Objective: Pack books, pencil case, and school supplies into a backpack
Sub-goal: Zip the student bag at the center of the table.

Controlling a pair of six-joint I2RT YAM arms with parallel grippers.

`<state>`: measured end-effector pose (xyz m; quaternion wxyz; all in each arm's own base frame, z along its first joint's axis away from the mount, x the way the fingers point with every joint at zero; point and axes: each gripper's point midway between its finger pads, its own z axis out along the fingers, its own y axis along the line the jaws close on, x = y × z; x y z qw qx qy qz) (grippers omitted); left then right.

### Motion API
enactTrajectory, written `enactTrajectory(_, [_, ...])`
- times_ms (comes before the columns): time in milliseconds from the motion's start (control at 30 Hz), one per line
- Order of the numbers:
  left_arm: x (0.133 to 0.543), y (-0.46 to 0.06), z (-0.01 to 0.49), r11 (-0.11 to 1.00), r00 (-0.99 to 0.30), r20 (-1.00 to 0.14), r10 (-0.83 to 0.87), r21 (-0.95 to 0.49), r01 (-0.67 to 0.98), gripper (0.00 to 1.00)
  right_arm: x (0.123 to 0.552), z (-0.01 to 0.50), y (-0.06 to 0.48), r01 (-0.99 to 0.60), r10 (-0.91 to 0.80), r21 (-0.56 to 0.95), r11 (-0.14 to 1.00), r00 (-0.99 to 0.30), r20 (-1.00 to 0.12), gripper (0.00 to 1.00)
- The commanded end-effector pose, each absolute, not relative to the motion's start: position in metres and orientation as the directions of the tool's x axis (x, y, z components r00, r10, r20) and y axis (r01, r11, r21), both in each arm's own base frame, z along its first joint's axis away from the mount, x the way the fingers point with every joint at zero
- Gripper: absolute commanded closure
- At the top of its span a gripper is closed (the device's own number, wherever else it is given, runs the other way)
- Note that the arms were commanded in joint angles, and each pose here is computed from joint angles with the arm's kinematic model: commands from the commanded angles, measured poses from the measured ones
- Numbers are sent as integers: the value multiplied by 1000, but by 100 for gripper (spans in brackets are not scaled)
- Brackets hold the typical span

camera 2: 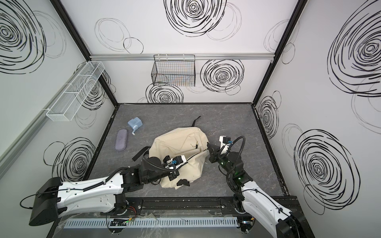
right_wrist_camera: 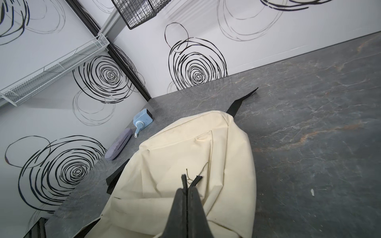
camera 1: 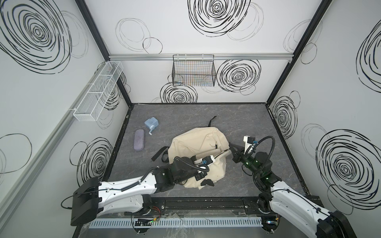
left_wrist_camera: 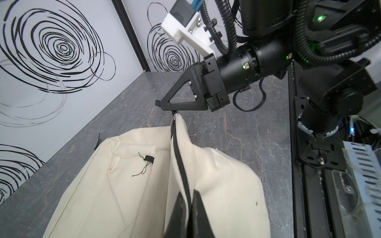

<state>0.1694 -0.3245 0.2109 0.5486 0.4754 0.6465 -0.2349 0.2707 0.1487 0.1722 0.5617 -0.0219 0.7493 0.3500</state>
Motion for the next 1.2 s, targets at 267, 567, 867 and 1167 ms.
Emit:
enactTrajectory(267, [156,-319,256,428,195,-957,213,271,862,100,312,155,77,-180,395,453,873,-282,-874,100])
enactTrajectory(567, [154,-320,259,425,211,-958,192,275,862,100,326,143,66,-115,401,456,883,-321,-858,100])
enactTrajectory(867, [167,-346,242,436,167,-963,211,246,866,100,338,148,70,-111,382,449,887,-370,-847,100])
enactTrajectory(1167, [156,-359,264,399,222,-967,126,254,881,100,349,133,51,-31,411,457,889,-388,-825,100])
